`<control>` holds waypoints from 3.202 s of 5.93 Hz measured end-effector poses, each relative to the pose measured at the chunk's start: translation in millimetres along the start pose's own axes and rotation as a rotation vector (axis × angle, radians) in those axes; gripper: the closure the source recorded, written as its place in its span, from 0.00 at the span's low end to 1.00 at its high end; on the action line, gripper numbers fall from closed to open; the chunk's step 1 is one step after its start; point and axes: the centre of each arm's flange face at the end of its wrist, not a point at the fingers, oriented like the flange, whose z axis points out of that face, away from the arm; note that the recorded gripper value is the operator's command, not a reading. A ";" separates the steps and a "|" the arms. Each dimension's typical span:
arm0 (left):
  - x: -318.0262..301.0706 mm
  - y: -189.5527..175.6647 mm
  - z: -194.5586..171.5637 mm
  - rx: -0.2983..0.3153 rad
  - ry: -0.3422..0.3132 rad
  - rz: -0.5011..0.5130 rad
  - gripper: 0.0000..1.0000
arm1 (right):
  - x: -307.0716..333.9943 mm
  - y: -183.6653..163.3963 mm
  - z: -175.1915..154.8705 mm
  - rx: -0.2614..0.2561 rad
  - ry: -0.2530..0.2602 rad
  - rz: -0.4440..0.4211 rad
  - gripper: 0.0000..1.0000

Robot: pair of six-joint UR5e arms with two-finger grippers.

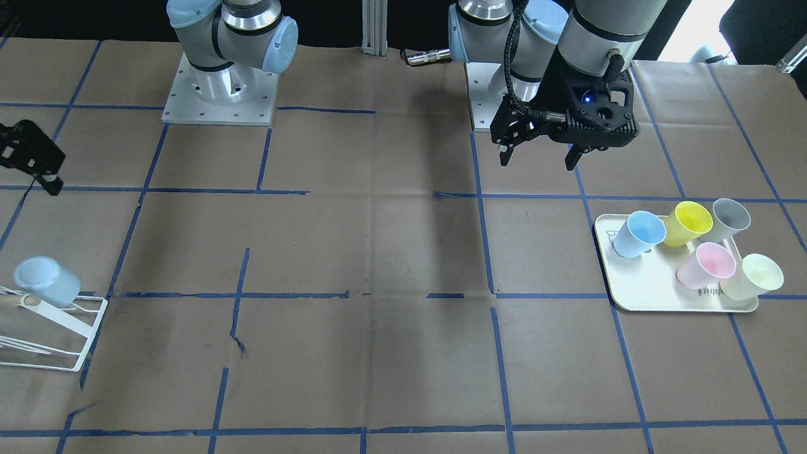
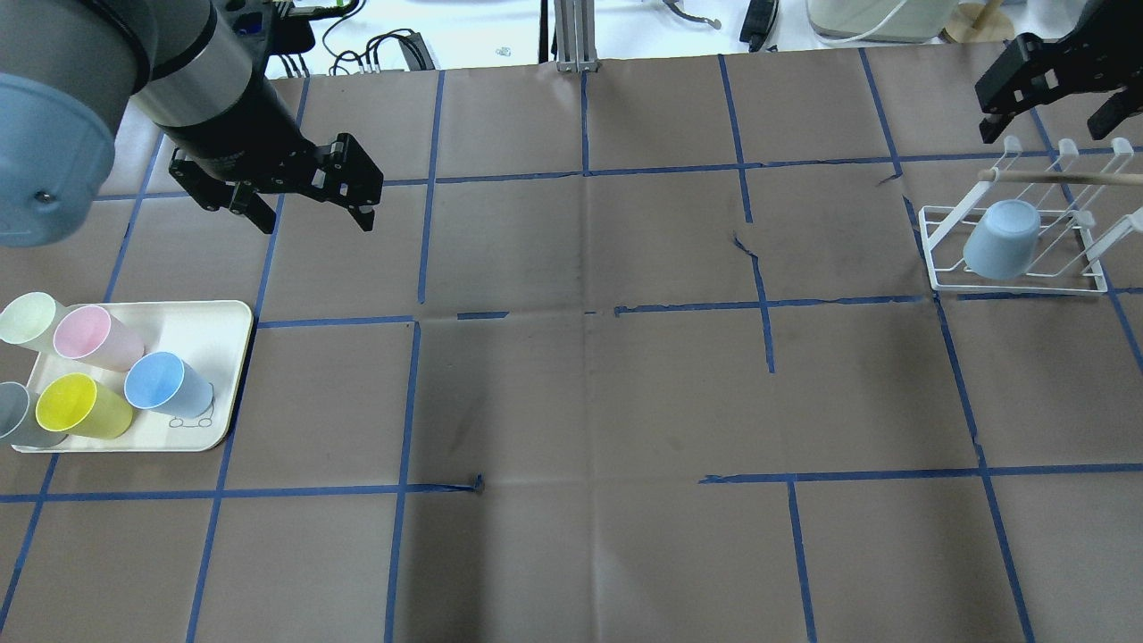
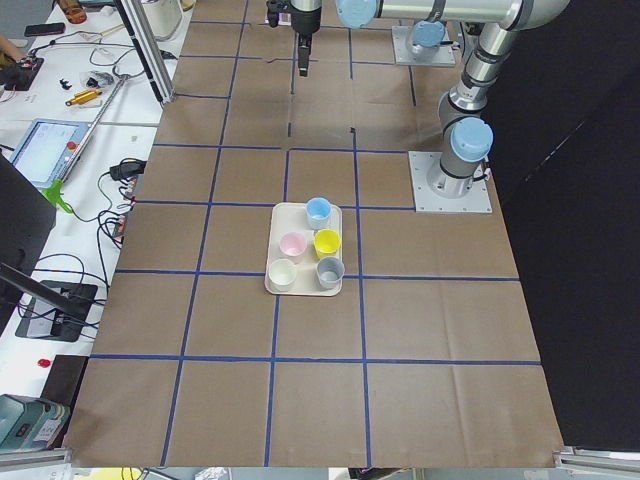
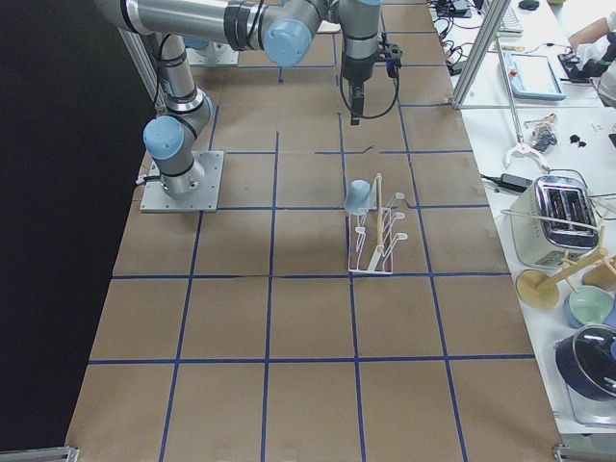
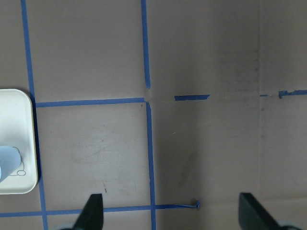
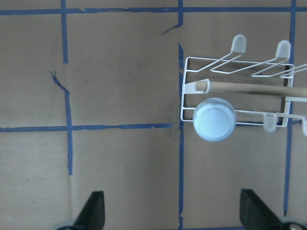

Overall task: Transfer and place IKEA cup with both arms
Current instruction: 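Move the right gripper down over the light blue cup on the wire rack, then lower the right gripper and close it on the light blue cup, then lift the light blue cup off the rack with the right gripper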

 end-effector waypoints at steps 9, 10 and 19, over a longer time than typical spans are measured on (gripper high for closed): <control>-1.9 1.5 4.8 -0.012 0.011 -0.004 0.02 | 47.1 -17.0 196.0 -0.124 0.071 -0.076 0.19; -2.1 1.5 4.7 -0.012 0.011 -0.004 0.02 | 47.1 -14.6 199.4 -0.134 0.078 -0.068 0.42; -4.8 0.9 4.6 -0.011 0.011 0.028 0.02 | 37.6 8.8 109.4 -0.041 0.110 -0.048 0.54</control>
